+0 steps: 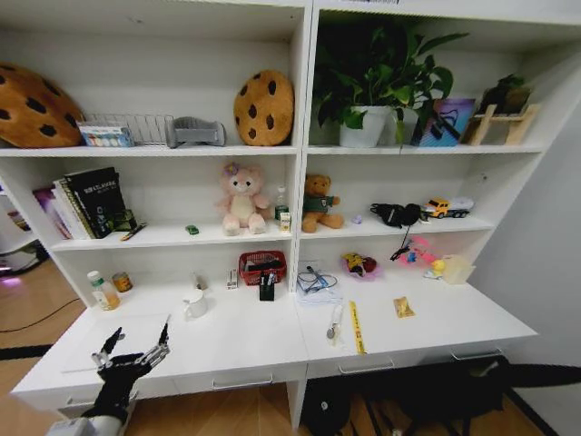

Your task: Organize the objects on the table.

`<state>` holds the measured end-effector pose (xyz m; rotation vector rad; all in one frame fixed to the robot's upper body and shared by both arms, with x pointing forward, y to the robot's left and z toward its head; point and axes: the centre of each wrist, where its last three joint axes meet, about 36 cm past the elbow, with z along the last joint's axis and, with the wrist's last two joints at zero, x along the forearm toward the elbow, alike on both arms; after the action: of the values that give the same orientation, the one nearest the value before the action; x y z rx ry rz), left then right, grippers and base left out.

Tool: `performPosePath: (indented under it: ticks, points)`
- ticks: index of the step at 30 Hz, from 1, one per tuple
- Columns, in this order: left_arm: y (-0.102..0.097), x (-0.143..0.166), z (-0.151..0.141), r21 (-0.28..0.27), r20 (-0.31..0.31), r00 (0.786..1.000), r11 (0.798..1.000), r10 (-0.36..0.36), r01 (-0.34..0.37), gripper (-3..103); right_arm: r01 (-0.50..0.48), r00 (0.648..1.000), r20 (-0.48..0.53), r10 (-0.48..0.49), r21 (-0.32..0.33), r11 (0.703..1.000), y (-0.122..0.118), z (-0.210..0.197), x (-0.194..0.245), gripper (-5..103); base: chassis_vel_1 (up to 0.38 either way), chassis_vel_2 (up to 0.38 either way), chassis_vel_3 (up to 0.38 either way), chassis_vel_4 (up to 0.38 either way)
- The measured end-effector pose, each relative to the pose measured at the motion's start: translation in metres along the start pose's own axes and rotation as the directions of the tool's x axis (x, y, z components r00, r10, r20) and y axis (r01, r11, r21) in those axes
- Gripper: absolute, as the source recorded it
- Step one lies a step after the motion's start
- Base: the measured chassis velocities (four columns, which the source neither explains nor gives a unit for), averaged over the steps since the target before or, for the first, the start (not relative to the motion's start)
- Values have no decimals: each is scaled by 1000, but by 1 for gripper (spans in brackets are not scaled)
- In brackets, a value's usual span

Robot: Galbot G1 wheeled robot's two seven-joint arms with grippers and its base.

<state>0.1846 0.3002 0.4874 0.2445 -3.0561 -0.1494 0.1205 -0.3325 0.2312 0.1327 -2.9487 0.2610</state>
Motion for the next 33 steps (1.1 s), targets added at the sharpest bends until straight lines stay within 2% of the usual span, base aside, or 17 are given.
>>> performPosePath:
  ticks: [1,2,7,8,10,11,14,18,20,23,33]
  points:
    - [0,0,0,0,0,1000,1000,0,0,100,-33,999,34,33,-18,999,-8,-30,-9,100,0,0,0,0]
    - [0,0,0,0,0,1000,1000,0,0,100,-33,999,34,33,-18,999,-8,-30,-9,100,0,0,0,0]
    - [0,0,0,0,0,1000,1000,0,0,100,-115,983,138,122,-56,992,-43,-131,-55,100,0,0,0,0]
    - [0,0,0,0,0,1000,1000,0,0,100,-115,983,138,122,-56,992,-43,-131,-55,100,0,0,0,0]
    - [0,0,0,0,0,1000,1000,0,0,100,-146,964,209,166,-109,983,-51,-180,-81,100,0,0,0,0]
    - [0,0,0,0,0,1000,1000,0,0,100,-146,964,209,166,-109,983,-51,-180,-81,100,0,0,0,0]
    - [0,0,0,0,0,1000,1000,0,0,100,-125,955,249,165,-168,978,-53,-228,-102,100,0,0,0,0]
    - [0,0,0,0,0,1000,1000,0,0,100,-74,960,254,119,-179,981,-49,-246,-115,100,0,0,0,0]
    - [0,0,0,0,0,1000,1000,0,0,100,5,976,214,37,-196,981,-33,-253,-115,100,0,0,0,0]
    - [0,0,0,0,0,1000,1000,0,0,100,35,980,198,3,-188,981,-27,-251,-114,100,0,0,0,0]
    - [0,0,0,0,0,1000,1000,0,0,100,22,984,180,11,-186,982,-34,-247,-114,100,0,0,0,0]
